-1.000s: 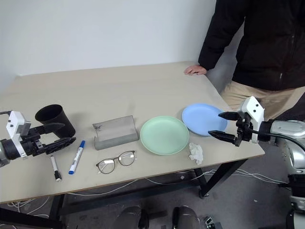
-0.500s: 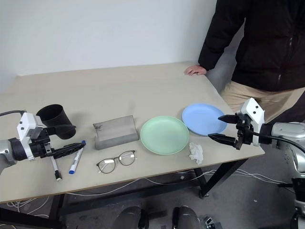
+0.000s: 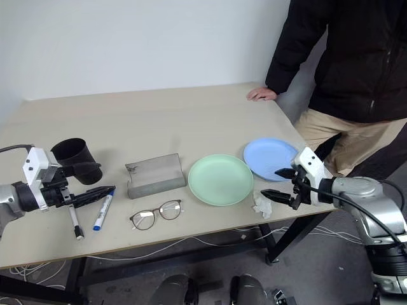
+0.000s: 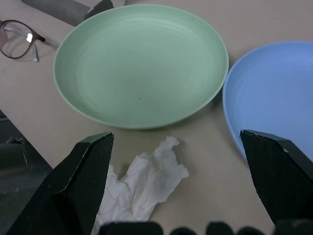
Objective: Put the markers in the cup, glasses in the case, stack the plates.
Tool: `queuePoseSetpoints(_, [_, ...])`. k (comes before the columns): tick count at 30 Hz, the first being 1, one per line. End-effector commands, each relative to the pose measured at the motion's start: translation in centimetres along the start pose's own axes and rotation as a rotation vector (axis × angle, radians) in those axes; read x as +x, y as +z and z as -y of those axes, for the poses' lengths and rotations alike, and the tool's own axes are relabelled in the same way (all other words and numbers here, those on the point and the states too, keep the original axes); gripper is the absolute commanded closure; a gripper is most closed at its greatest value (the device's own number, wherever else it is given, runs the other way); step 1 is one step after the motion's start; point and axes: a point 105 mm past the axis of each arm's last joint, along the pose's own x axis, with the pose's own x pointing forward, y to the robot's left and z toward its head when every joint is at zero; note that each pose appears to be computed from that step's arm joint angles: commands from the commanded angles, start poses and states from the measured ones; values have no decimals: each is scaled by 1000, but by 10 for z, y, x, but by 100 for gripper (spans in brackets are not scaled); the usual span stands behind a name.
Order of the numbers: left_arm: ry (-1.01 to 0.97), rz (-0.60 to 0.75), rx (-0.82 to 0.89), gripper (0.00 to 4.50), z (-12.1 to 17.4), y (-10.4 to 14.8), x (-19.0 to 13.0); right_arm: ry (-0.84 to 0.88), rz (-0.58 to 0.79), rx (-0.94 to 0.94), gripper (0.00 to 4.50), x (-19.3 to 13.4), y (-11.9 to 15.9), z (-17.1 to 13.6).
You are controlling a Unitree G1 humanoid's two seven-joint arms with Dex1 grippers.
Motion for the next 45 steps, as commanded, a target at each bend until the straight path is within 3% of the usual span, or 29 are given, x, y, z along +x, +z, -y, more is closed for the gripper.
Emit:
queuePoseSetpoints(1, [15,45,19,3,0,10,3,-2,-3,11,0,5,-1,-6])
queuePoseSetpoints(12, [26,30,14,3,-1,6,2,-2,-21,88,0,22,-21,-20])
queuePoseSetpoints(23, [35,12,-4,3,-1,-1,1,-92,66,99,0,-3,8,17])
queuePoseSetpoints(35, [47,23,-12,3,-1,-1,4,-212,-52,5,0,7,-11,64])
queuePoseSetpoints(45, [59,28,-19,3,0,0,2,-170,-104,-83,0,19,-11,73])
